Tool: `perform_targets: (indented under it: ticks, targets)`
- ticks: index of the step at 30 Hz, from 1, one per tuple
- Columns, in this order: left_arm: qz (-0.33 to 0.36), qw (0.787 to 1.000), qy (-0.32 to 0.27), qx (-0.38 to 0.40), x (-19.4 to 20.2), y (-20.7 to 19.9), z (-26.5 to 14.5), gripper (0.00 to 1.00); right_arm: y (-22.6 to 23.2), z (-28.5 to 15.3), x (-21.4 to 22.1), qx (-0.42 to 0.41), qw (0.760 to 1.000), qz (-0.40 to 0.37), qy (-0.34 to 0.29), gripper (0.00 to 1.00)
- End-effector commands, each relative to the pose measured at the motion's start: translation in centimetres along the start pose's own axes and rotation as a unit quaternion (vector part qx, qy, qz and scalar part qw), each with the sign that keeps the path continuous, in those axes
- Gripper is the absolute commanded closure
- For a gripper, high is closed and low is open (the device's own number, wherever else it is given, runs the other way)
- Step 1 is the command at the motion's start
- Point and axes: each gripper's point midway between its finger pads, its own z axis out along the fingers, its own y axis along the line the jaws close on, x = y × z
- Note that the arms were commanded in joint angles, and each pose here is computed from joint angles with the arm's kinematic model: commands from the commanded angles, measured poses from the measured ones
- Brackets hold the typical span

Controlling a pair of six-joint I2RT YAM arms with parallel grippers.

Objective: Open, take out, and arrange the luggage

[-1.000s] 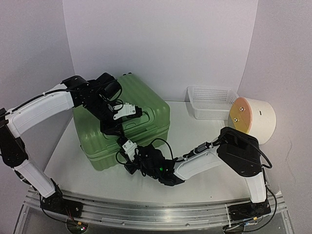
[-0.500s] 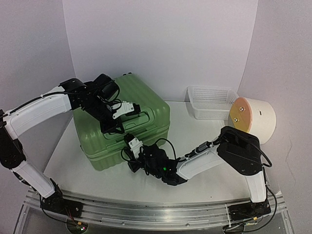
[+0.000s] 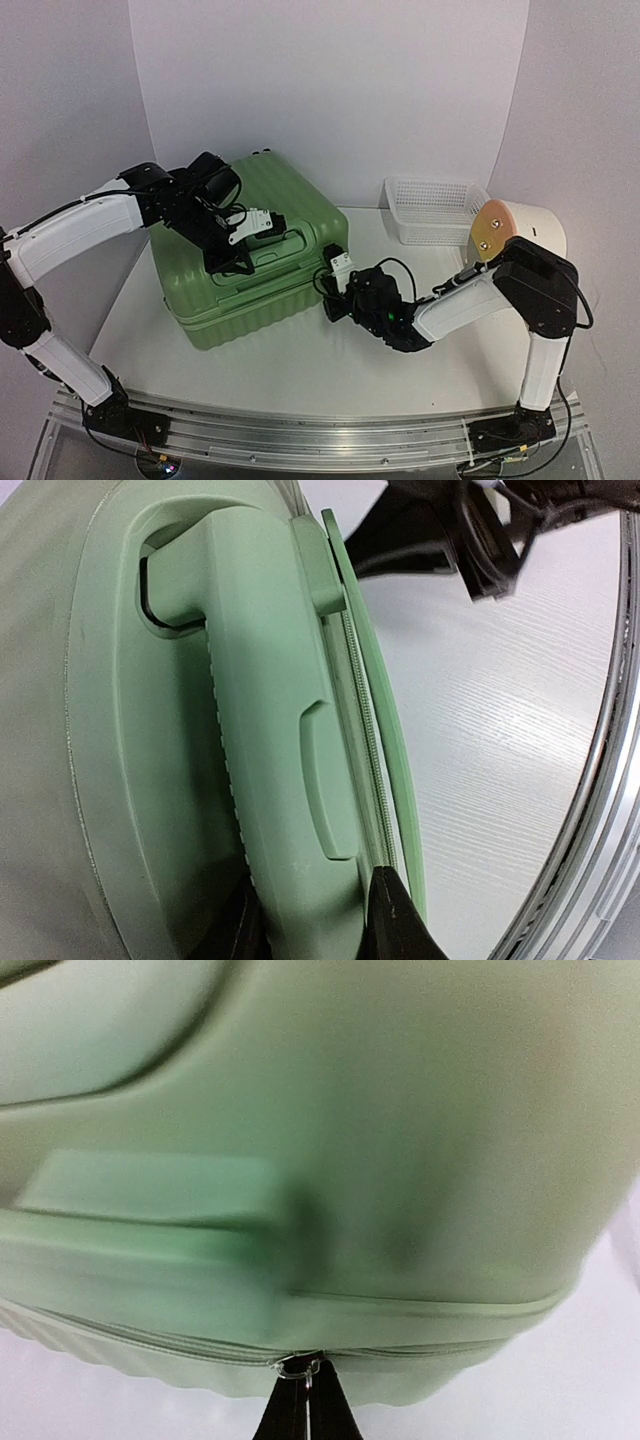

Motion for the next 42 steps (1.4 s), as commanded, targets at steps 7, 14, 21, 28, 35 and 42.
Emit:
perform_targets:
  ticks: [7, 14, 21, 28, 35, 42]
  targets:
    - [0.075, 0.981, 0.16, 0.086, 8.8, -3.4, 0.4, 1.0, -12.6, -1.2, -7.5, 0.087, 0.992, -0.004, -0.087, 1.0]
    - [0.093, 0.979, 0.138, 0.115, 8.4, -4.6, -0.3, 1.0, -15.4, -0.2, -8.4, 0.061, 0.994, -0.047, -0.08, 1.0]
    - [0.093, 0.981, 0.134, 0.103, 8.2, -4.2, -0.4, 1.0, -15.1, 0.3, -8.2, 0.013, 0.995, -0.097, -0.013, 1.0]
    - [0.11, 0.979, 0.129, 0.114, 8.3, -4.6, -0.6, 1.0, -18.1, 1.1, -8.6, 0.022, 0.993, -0.114, 0.0, 1.0]
    - [0.144, 0.971, 0.101, 0.16, 8.4, -6.6, -1.5, 1.0, -19.0, 3.8, -11.7, -0.025, 0.984, -0.174, -0.044, 1.0]
    - [0.175, 0.969, 0.07, 0.158, 8.2, -7.1, -1.5, 1.0, -17.8, 7.0, -15.0, -0.067, 0.971, -0.206, -0.098, 1.0]
